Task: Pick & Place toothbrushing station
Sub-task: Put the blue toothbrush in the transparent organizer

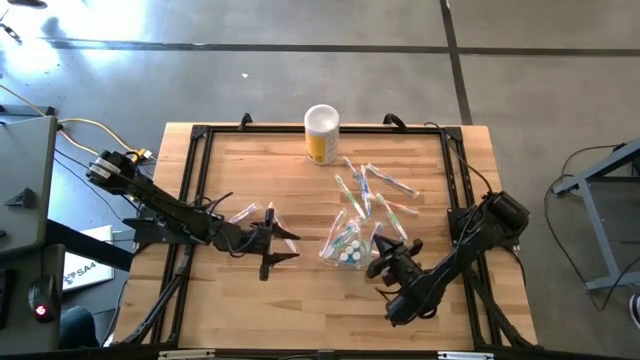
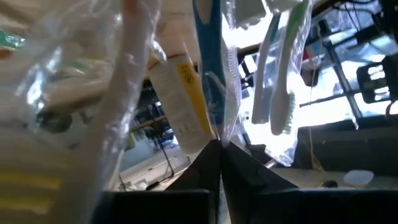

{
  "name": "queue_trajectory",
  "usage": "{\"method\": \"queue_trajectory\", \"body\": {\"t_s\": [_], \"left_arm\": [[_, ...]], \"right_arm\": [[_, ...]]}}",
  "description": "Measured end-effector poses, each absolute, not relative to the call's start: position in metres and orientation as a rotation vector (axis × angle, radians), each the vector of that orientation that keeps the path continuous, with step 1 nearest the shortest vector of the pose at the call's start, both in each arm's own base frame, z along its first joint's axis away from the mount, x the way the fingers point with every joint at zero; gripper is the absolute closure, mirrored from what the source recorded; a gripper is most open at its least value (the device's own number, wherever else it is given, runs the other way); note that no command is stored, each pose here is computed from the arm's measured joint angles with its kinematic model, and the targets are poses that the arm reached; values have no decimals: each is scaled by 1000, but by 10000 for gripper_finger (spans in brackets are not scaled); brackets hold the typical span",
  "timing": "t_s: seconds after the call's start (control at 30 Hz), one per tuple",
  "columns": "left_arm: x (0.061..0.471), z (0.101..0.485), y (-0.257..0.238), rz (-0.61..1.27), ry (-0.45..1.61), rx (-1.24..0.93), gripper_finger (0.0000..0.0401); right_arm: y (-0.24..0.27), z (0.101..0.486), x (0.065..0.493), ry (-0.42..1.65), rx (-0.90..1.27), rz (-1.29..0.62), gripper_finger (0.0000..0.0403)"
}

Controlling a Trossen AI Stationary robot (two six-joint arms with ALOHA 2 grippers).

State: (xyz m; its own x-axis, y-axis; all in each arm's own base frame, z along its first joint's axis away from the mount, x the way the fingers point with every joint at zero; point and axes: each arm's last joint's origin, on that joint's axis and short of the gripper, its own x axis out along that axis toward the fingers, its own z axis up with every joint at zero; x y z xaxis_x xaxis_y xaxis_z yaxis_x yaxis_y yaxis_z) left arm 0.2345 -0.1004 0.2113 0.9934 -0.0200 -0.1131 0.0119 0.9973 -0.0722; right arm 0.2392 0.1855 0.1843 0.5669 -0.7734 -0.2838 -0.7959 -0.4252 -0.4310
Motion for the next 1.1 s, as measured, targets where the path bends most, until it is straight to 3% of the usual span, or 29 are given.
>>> {"method": "queue_trajectory", "body": {"t_s": [0.4, 0.63, 0.8, 1.1], "left_arm": [[234, 205, -101, -46, 181, -87, 198], [233, 205, -103, -110, 188, -92, 198], [233, 205, -103, -113, 189, -91, 198], [233, 205, -103, -113, 188, -89, 198]], "right_arm": [[190, 181, 248, 1244, -2363, 155, 400], [187, 179, 253, 1238, -2196, 109, 400], [185, 180, 254, 1270, -2326, 175, 400], [185, 180, 254, 1265, -2339, 168, 400]]}}
